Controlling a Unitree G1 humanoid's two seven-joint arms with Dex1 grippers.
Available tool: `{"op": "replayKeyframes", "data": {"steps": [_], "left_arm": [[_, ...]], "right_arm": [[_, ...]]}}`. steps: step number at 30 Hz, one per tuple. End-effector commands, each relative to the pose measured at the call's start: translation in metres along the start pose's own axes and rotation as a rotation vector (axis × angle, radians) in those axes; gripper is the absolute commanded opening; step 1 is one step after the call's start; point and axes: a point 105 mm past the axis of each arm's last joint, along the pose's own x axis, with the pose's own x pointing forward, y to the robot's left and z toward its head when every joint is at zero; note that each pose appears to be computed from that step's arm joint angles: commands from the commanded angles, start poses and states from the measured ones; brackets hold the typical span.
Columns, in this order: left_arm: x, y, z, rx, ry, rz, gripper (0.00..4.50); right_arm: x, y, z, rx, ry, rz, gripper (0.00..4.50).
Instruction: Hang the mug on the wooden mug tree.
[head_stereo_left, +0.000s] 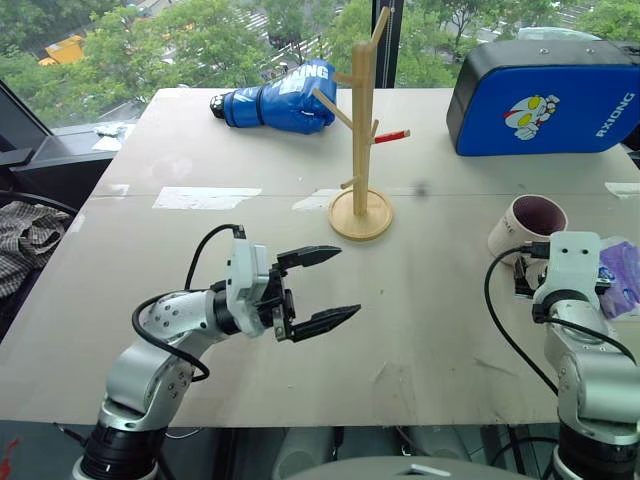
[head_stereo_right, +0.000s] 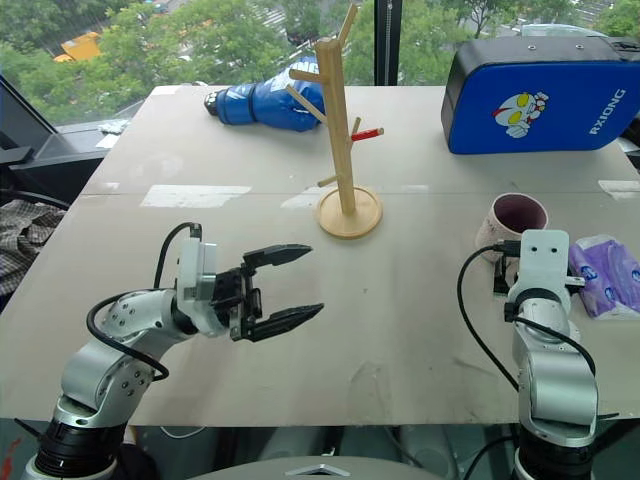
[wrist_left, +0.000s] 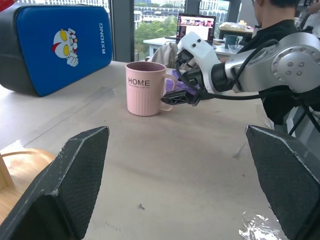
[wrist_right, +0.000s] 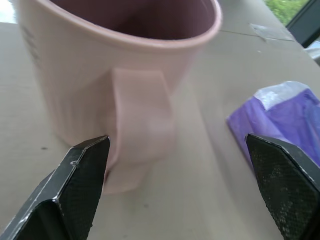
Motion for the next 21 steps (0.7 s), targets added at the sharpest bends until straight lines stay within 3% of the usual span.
{"op": "replayKeyframes", "data": {"steps": [1,6,14,21], "left_arm": [[0.002,-0.006,0.014,0.055,-0.015,-0.003,4.50],[0.010,-0.014,0.021,0.061,-0.019,0.002,4.50],[0.016,-0.017,0.027,0.068,-0.020,0.029,4.50],[0.012,-0.002,0.026,0.046,-0.076,0.139,4.50]], "right_arm": [[0.002,-0.013,0.006,-0.022,-0.039,-0.067,2.56],[0.013,-0.015,0.002,0.000,-0.052,-0.080,0.13],[0.025,-0.019,0.012,0.009,-0.154,-0.039,0.05],[0.020,-0.012,0.056,0.054,-0.449,0.161,0.05]]}}
